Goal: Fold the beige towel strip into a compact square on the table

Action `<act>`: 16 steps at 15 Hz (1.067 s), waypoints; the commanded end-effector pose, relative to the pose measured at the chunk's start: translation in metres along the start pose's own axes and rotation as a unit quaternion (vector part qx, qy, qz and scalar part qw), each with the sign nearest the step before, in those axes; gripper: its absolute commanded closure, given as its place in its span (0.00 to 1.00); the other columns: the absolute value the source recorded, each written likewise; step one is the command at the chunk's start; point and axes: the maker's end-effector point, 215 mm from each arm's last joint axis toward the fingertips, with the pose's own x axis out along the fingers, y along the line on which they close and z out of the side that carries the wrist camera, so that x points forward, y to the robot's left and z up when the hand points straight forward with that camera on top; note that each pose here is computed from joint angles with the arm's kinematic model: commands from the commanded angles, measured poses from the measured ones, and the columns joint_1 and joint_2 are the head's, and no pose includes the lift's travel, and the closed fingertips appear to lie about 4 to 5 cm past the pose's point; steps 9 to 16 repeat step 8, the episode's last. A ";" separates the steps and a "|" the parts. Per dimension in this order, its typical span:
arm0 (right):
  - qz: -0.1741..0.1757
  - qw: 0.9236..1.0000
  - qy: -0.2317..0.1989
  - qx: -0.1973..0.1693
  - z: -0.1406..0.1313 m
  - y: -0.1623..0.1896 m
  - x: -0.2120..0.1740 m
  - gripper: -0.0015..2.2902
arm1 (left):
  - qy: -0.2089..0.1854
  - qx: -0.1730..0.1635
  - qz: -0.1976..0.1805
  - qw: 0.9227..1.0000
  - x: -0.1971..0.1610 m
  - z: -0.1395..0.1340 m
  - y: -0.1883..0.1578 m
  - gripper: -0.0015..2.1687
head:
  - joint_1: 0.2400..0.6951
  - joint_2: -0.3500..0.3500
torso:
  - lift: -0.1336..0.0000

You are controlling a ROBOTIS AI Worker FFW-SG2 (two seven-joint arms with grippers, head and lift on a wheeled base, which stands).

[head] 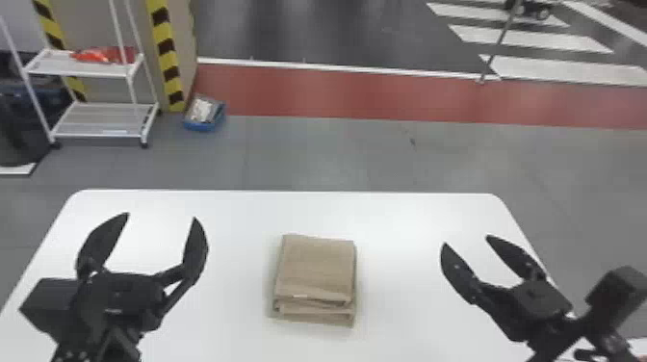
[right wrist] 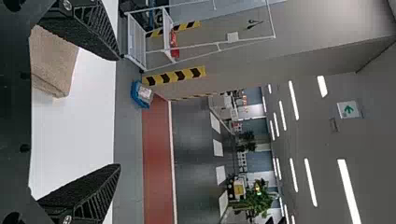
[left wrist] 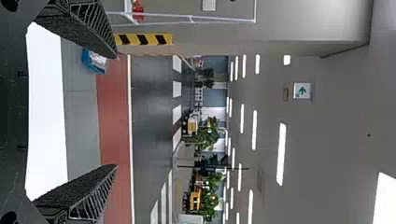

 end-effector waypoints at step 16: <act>0.016 1.000 -0.001 -0.026 -0.002 0.025 0.003 0.03 | 0.020 0.008 -0.011 1.000 -0.009 -0.009 -0.014 0.03 | 1.00 0.29 | 1.00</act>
